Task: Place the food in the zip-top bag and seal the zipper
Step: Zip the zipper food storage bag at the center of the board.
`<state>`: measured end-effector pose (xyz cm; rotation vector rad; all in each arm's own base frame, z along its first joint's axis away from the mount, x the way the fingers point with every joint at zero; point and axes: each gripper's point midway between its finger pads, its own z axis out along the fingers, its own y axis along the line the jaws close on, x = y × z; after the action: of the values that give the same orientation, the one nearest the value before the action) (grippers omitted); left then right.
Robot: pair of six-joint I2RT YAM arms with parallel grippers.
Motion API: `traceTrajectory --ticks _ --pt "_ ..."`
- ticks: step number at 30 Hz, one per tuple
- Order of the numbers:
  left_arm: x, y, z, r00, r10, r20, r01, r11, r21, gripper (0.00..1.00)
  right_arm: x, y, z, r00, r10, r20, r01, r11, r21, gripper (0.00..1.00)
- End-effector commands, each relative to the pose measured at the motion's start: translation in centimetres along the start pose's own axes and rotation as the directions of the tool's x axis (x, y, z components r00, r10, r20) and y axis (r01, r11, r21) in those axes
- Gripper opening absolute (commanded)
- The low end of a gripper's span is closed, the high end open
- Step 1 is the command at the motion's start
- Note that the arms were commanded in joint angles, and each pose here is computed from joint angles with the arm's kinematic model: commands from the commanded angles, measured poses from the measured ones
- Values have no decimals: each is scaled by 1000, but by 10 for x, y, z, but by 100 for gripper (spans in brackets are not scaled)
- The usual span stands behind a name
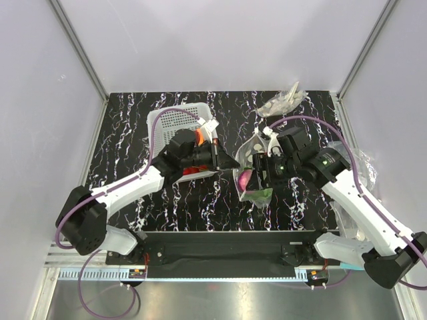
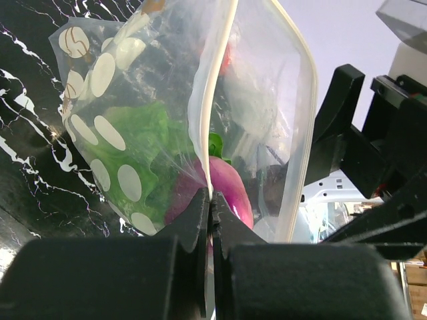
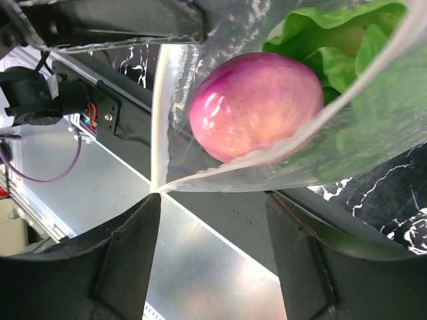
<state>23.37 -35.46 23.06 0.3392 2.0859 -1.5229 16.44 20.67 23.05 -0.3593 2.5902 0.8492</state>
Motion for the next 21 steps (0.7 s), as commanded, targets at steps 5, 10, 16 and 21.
traceTrajectory --ticks 5,10,16,21 --pt "-25 -30 -5 996 70 59 -74 994 75 0 -41 25 -33 974 -161 160 164 987 -4 40" --pt "-26 -30 -7 994 93 55 -96 994 55 0 -69 61 -34 953 -235 191 261 957 -126 21" --pt "-28 -30 -11 991 118 56 -120 992 32 0 -67 59 -1 937 -345 51 348 932 -100 12" --pt "-30 -32 -11 990 132 53 -134 991 29 0 -45 48 30 913 -399 -90 399 917 -19 11"
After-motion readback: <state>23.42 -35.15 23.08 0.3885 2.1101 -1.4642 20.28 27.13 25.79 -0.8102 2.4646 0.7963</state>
